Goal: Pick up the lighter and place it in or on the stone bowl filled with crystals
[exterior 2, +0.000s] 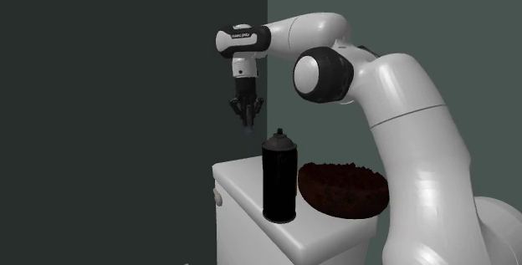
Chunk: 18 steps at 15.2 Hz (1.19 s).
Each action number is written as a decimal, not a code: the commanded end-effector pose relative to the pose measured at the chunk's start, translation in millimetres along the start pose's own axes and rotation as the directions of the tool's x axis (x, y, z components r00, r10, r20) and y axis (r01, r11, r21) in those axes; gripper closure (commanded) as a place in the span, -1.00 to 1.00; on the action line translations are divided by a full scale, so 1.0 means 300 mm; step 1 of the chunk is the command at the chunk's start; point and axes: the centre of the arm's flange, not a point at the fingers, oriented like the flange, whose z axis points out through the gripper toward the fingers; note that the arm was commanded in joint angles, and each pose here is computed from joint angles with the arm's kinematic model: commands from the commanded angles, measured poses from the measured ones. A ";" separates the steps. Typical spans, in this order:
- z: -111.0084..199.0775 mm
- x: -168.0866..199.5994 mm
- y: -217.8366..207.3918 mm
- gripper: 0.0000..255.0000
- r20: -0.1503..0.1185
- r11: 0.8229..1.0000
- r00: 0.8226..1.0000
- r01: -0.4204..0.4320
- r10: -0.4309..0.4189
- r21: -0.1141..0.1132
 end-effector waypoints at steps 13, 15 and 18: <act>-0.115 -0.301 0.031 1.00 -0.053 1.000 0.999 -0.001 0.001 -0.001; -0.105 -0.389 0.037 1.00 -0.053 1.000 0.999 -0.001 0.001 -0.001; -0.091 -0.519 0.047 1.00 -0.053 1.000 0.999 -0.001 0.001 -0.001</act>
